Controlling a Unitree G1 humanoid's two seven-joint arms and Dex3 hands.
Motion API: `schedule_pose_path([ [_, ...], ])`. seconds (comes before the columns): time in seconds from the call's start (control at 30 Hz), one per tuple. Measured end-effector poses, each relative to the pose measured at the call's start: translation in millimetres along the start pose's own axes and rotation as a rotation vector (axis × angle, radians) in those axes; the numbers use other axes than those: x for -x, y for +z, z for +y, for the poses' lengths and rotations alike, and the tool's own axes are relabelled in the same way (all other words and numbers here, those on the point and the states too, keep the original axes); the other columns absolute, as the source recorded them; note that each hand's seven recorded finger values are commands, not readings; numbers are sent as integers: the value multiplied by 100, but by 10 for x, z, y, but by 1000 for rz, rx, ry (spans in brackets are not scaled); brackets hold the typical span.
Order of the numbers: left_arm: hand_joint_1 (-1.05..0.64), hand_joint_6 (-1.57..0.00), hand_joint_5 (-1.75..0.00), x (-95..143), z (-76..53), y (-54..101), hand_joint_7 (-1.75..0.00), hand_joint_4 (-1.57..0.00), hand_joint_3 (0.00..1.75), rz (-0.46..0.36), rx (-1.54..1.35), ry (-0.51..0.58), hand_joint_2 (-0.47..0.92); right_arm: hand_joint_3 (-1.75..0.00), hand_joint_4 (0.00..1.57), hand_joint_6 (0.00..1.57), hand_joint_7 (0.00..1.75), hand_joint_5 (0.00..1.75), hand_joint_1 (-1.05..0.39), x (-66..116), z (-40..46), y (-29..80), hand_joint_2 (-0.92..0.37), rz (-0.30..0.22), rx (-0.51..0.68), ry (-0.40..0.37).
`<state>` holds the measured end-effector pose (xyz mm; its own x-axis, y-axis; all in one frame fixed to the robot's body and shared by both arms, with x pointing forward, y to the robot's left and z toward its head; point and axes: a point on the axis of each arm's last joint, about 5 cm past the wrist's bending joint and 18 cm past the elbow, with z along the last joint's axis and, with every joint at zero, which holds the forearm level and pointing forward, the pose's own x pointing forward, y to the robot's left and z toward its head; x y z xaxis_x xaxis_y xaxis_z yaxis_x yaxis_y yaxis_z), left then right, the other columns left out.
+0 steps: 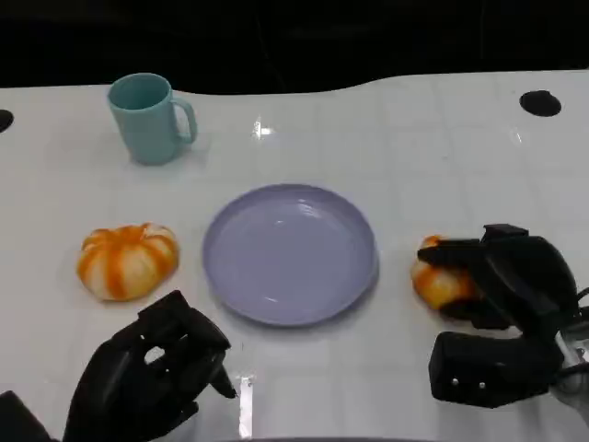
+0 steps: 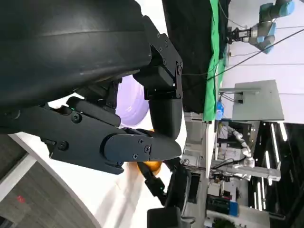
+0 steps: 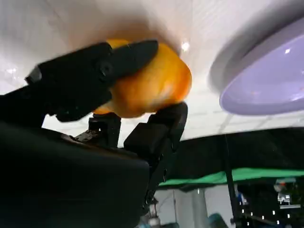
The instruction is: Grasp the bread from the table and place it into the plate.
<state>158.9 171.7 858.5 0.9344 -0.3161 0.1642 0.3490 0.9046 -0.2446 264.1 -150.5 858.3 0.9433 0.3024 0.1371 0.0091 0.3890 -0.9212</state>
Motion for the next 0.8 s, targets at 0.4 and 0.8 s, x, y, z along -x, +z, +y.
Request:
schedule_pose_path([
  [0.4, -50, -53, -175, -2, -6, 13, -144, -59, 37, -4, -2, 2, 92, -120, 95, 72, 175, 175, -10, -36, 59, 25, -38, -56, -28, -92],
  [0.8, -51, -53, -175, -9, -20, 9, -145, -60, 36, 1, 3, -3, 92, -146, 99, 77, 168, 175, -13, -241, -159, 302, -25, -222, -202, -178],
])
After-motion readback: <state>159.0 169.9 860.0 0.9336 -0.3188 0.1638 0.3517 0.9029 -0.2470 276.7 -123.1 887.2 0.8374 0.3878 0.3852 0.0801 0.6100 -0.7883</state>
